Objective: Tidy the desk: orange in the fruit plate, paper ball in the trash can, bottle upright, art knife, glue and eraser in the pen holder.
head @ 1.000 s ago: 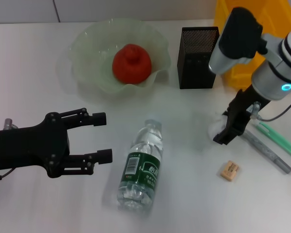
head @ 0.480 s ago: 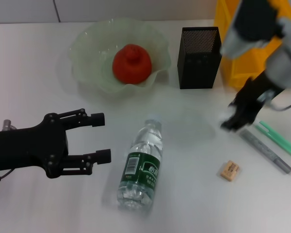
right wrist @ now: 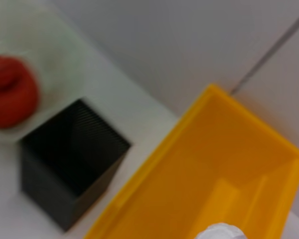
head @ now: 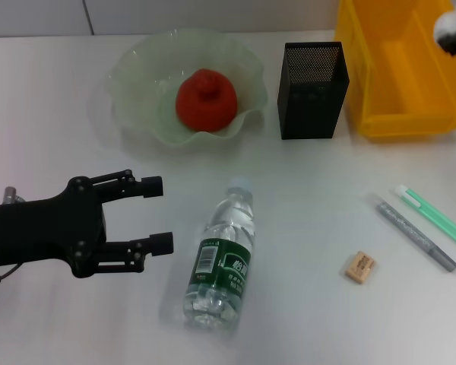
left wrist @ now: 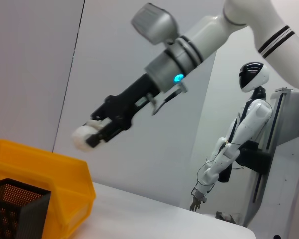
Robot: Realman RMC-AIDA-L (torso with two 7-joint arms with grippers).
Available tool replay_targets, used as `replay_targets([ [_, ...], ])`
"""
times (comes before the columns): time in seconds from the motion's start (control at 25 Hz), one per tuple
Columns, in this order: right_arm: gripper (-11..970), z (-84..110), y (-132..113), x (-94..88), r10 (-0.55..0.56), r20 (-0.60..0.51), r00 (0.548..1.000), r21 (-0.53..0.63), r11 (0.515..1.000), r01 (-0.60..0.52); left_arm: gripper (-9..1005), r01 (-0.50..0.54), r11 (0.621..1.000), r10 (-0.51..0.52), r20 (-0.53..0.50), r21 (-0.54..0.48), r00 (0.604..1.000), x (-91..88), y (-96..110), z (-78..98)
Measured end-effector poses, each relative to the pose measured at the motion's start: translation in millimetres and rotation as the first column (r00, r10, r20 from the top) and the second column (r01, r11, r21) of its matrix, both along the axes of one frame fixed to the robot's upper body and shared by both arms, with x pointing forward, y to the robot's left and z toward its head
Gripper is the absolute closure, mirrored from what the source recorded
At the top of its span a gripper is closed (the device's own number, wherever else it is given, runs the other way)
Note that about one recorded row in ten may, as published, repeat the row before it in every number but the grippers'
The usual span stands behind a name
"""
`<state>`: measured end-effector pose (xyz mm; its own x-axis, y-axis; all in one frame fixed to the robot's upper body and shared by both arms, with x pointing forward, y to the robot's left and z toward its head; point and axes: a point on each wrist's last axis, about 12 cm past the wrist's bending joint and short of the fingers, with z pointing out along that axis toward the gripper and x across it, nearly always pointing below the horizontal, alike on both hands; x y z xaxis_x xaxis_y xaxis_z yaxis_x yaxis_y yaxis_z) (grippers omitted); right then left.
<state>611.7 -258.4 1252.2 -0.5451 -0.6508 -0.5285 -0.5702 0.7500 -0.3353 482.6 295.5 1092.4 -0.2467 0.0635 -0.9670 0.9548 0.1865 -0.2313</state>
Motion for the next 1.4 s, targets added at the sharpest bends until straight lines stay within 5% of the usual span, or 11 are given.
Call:
replay_targets([
  [0.4,352,-46.3,-0.4,30.5,-0.050,0.017,0.999,0.061,0.997,0.049,166,0.004,1.000,-0.004,-0.005,-0.003,1.000,2.8,-1.8,1.8],
  [0.56,332,-47.3,-5.7,25.6,-0.030,0.026,0.999,0.115,0.993,0.027,166,-0.001,1.000,0.001,-0.036,-0.002,0.999,5.6,0.0,4.7],
  [0.76,164,-43.4,-25.0,3.4,0.036,0.035,0.999,0.303,0.952,-0.045,167,0.002,1.000,-0.002,-0.162,-0.003,0.987,17.7,1.6,15.1],
  [0.96,116,-59.4,-55.1,-48.7,0.183,0.120,0.976,0.575,0.789,-0.219,167,0.002,0.994,0.029,-0.284,0.105,0.958,47.2,-1.0,51.2],
  [1.0,112,-64.9,-60.2,-57.4,0.202,0.134,0.970,0.611,0.754,-0.241,167,-0.012,0.979,0.083,-0.343,0.205,0.936,61.5,-5.8,67.6],
  [1.16,113,-103.6,-82.1,-103.1,0.274,0.205,0.940,0.741,0.583,-0.332,166,-0.014,0.941,0.156,-0.399,0.337,0.903,79.1,-20.9,87.4],
  [1.2,114,-114.6,-85.9,-112.5,0.276,0.219,0.936,0.762,0.551,-0.341,166,0.002,0.890,0.216,-0.423,0.456,0.880,92.9,-43.4,102.0],
  [1.32,114,-143.2,-91.3,-135.6,0.261,0.256,0.931,0.802,0.479,-0.356,166,0.028,0.855,0.234,-0.434,0.518,0.870,99.5,-60.7,107.3],
  [1.4,115,-159.0,-91.6,-146.1,0.239,0.263,0.935,0.822,0.451,-0.347,166,0.059,0.792,0.285,-0.454,0.607,0.845,108.6,-87.7,110.9],
])
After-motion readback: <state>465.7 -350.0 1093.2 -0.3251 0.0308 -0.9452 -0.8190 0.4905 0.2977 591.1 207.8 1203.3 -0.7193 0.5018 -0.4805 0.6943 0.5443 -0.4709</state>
